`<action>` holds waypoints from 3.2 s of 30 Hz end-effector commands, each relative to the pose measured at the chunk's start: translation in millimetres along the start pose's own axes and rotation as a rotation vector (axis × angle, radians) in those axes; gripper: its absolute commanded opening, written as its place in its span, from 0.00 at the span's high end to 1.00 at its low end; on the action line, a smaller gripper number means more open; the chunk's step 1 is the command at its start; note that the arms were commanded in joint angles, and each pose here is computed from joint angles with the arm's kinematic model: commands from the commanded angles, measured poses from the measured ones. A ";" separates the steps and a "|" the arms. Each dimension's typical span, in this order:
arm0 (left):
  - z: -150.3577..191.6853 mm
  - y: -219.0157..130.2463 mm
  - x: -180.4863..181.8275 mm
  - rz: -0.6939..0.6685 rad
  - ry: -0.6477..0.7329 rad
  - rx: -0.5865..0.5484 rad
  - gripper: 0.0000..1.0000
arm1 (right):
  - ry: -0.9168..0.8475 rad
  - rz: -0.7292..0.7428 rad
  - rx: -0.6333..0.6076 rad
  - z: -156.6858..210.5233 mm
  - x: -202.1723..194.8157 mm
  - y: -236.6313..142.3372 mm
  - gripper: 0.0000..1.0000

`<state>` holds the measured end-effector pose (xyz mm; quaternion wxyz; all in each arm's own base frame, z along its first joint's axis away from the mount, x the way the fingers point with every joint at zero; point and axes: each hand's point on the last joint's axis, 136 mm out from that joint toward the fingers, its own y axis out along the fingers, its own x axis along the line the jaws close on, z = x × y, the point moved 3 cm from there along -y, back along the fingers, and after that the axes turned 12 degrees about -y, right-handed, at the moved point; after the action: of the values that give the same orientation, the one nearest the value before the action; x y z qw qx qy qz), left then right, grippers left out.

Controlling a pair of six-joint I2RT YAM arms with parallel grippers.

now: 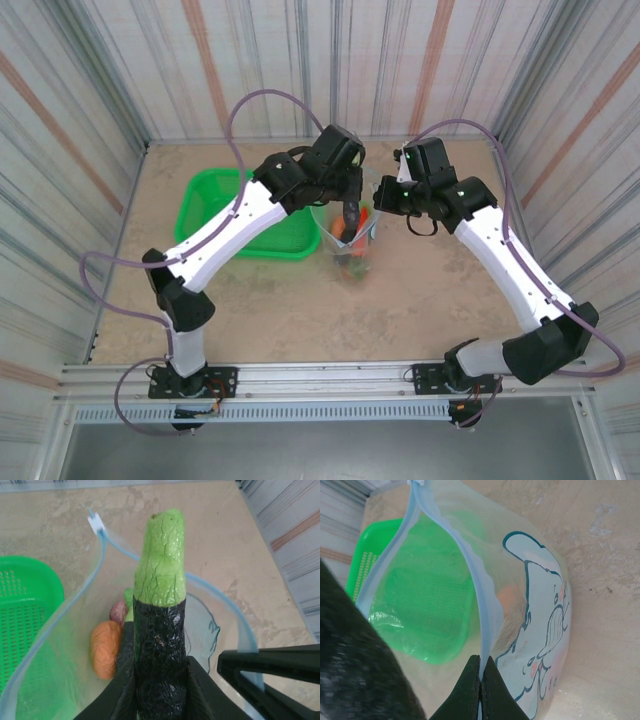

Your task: Place the food in the zip-top bag and seal the zipper

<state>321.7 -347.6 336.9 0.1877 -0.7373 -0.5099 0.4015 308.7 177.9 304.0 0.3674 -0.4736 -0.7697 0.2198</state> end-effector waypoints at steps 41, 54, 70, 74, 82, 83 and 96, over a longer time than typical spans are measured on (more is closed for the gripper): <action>-23.0 -2.4 136.4 0.343 0.084 -0.191 0.47 | -0.754 -0.303 0.048 6.7 47.2 -28.1 1.00; 11.5 -22.5 130.5 0.553 0.447 -0.338 0.57 | -1.135 -0.543 0.085 25.5 48.6 -16.0 1.00; 74.3 -35.2 152.9 0.469 0.891 -0.434 0.49 | -1.309 -0.596 -0.066 8.9 54.7 -26.6 1.00; 81.8 -43.1 133.2 0.536 1.013 -0.468 0.47 | -1.317 -0.594 -0.057 15.2 54.1 -23.4 1.00; 108.6 -46.4 115.0 0.582 1.158 -0.458 0.47 | -1.301 -0.575 -0.048 24.6 48.1 -16.4 1.00; 108.4 -45.8 113.6 0.577 1.165 -0.460 0.48 | -1.298 -0.571 -0.047 25.1 47.2 -15.3 1.00; 97.9 -28.8 122.6 0.528 1.136 -0.473 0.71 | -1.305 -0.547 -0.077 22.7 47.4 -24.3 1.00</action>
<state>239.4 -240.3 239.5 0.1735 -0.9563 -0.1962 -0.1299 270.5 209.9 310.2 -0.1268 -0.0429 -0.9289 0.3454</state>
